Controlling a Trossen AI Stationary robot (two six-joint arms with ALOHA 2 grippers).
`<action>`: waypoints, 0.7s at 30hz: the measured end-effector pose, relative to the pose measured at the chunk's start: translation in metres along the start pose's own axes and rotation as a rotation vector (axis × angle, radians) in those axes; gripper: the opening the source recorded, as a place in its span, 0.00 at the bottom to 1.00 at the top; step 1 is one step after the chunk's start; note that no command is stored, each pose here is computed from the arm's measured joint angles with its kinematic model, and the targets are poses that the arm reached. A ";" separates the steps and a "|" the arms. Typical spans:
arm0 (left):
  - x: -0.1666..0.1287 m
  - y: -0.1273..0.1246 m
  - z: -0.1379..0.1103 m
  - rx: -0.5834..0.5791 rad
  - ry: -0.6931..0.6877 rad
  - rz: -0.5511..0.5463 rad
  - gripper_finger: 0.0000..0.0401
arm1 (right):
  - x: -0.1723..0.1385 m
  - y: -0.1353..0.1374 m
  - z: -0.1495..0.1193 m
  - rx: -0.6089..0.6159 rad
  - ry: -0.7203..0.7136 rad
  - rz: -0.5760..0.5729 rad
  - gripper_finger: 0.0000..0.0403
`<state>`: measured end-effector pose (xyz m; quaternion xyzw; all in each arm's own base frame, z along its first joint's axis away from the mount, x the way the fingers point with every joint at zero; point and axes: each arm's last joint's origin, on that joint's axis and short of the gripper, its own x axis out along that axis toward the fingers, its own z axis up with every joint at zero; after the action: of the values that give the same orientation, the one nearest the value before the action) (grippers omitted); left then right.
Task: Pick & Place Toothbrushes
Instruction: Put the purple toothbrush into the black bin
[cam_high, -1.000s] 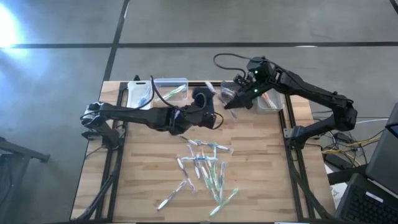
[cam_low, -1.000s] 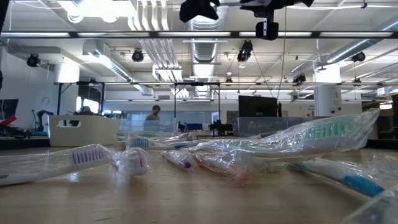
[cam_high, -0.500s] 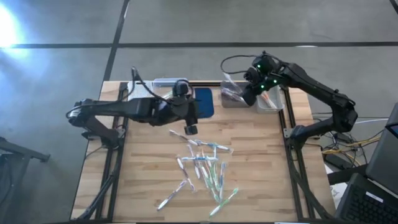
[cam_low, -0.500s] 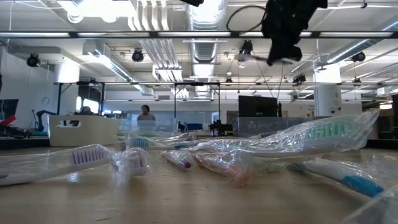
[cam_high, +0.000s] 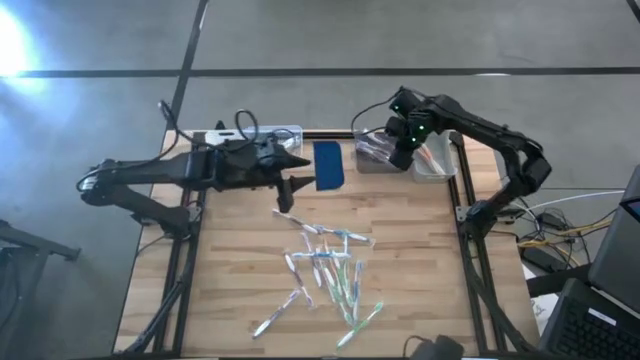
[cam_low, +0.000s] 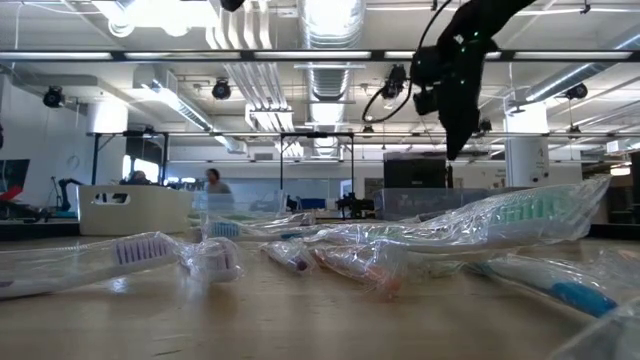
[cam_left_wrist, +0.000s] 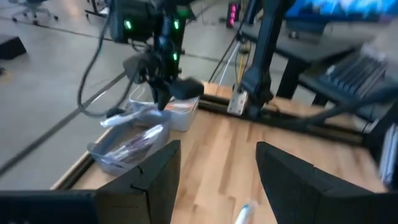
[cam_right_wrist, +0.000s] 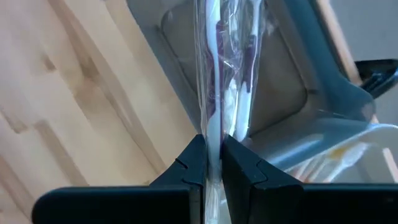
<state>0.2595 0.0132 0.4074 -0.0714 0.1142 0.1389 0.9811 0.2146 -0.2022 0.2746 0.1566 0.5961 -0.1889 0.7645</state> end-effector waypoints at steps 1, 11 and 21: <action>-0.003 0.001 -0.002 -0.030 -0.019 -0.003 0.53 | 0.006 -0.001 0.002 -0.010 0.020 -0.001 0.06; -0.024 0.011 -0.025 -0.185 -0.128 -0.007 0.53 | 0.046 -0.016 0.009 -0.030 0.153 -0.020 0.06; -0.021 0.011 -0.029 -0.203 -0.112 -0.003 0.53 | 0.055 -0.027 0.013 -0.012 0.134 -0.053 0.06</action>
<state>0.2312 0.0133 0.3831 -0.1627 0.0442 0.1522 0.9739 0.2247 -0.2374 0.2237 0.1484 0.6511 -0.1944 0.7185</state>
